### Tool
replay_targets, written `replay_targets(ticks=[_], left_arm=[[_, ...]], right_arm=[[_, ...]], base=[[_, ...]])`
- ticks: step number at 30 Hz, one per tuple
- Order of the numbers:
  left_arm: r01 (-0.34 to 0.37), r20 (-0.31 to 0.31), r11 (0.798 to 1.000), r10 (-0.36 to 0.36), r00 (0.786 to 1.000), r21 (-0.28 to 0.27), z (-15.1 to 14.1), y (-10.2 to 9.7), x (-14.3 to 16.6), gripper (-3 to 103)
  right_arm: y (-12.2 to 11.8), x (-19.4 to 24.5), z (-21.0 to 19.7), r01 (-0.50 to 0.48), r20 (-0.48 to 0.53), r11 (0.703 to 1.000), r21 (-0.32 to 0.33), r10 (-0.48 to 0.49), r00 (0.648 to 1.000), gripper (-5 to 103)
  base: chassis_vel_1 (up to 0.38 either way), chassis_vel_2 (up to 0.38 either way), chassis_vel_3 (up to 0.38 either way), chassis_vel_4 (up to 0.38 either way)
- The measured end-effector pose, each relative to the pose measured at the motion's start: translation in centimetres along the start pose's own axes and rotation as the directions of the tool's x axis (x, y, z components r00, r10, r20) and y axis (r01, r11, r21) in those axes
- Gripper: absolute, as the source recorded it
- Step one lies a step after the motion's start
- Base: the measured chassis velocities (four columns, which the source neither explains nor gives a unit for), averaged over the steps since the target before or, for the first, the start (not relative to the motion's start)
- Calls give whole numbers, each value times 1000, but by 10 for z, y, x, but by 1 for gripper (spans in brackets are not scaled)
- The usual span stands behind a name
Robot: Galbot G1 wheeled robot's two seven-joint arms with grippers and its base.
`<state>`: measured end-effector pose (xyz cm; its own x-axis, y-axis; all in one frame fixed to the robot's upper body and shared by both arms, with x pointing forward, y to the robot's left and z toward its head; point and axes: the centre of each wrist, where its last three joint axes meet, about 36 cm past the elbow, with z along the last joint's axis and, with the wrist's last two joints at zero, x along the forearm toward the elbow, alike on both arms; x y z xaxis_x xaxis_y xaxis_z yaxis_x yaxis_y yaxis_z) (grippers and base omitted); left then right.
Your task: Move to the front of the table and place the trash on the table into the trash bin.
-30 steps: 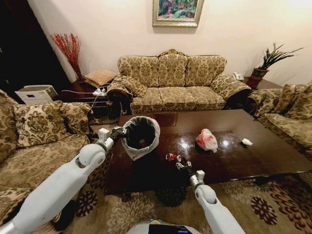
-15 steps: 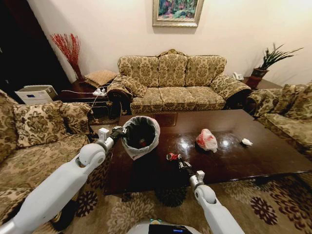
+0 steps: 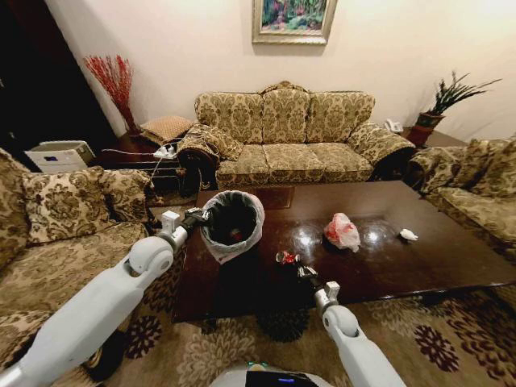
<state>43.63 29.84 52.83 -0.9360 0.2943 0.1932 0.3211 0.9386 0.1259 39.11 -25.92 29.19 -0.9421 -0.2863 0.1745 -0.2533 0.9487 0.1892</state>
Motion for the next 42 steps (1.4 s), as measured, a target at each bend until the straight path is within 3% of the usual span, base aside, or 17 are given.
replay_targets(ticks=[1, 5, 6, 9, 10, 13, 14, 17, 18, 21, 25, 35, 41, 42], left_arm=[[0, 0, 1000, 0, 1000, 0, 0, 0, 0, 3], [-8, -5, 1000, 8, 1000, 4, 1, -4, 0, 3], [-8, -5, 1000, 8, 1000, 4, 1, -4, 0, 3], [-33, -34, 999, 33, 999, 0, 3, -4, -3, 3], [-33, -34, 999, 33, 999, 0, 3, -4, -3, 3], [-73, -70, 997, 74, 995, 8, 4, -4, -9, 3], [-73, -70, 997, 74, 995, 8, 4, -4, -9, 3], [-107, -83, 994, 109, 991, 24, -1, -7, -14, 3], [-107, -83, 994, 109, 991, 24, -1, -7, -14, 3], [-131, -85, 991, 132, 988, 23, -8, -8, -14, 3], [-162, -82, 986, 164, 983, 35, -15, -13, -13, 3], [-199, -82, 979, 203, 976, 52, -21, -27, -11, 3], [-191, -87, 980, 195, 977, 53, -18, -26, -8, 3], [-189, -87, 981, 193, 977, 53, -18, -25, -9, 3]], right_arm=[[0, 0, 0, 0, 0, 1000, 0, 0, 1000, 3], [4, 11, -78, 10, 137, 1000, 24, -13, 990, 3], [4, 11, -78, 10, 137, 1000, 24, -13, 990, 3], [6, 34, -157, 62, 238, 995, 73, -78, 968, 3], [6, 34, -157, 62, 238, 995, 73, -78, 968, 3], [15, 48, -221, 148, 269, 977, 150, -185, 945, 3], [15, 48, -221, 148, 269, 977, 150, -185, 945, 3], [40, 53, -271, 276, 243, 943, 185, -316, 917, 3], [40, 53, -271, 276, 243, 943, 185, -316, 917, 3], [60, 59, -283, 395, 144, 899, 189, -423, 895, 3], [70, 53, -268, 467, 67, 865, 181, -485, 872, 3], [96, 25, -240, 546, 30, 828, 129, -553, 833, 3], [101, 17, -238, 553, 6, 820, 148, -560, 829, 2], [101, 17, -237, 552, 4, 820, 148, -559, 829, 7]], base=[[0, 0, 0, 0], [0, 0, 0, 0], [0, 0, 0, 0], [0, 0, 0, 0], [0, 0, 0, 0], [0, 0, 0, 0], [0, 0, 0, 0], [0, 0, 0, 0], [0, 0, 0, 0], [0, 0, 0, 0], [0, 0, 0, 0], [0, 0, 0, 0], [0, 0, 0, 0], [0, 0, 0, 0]])
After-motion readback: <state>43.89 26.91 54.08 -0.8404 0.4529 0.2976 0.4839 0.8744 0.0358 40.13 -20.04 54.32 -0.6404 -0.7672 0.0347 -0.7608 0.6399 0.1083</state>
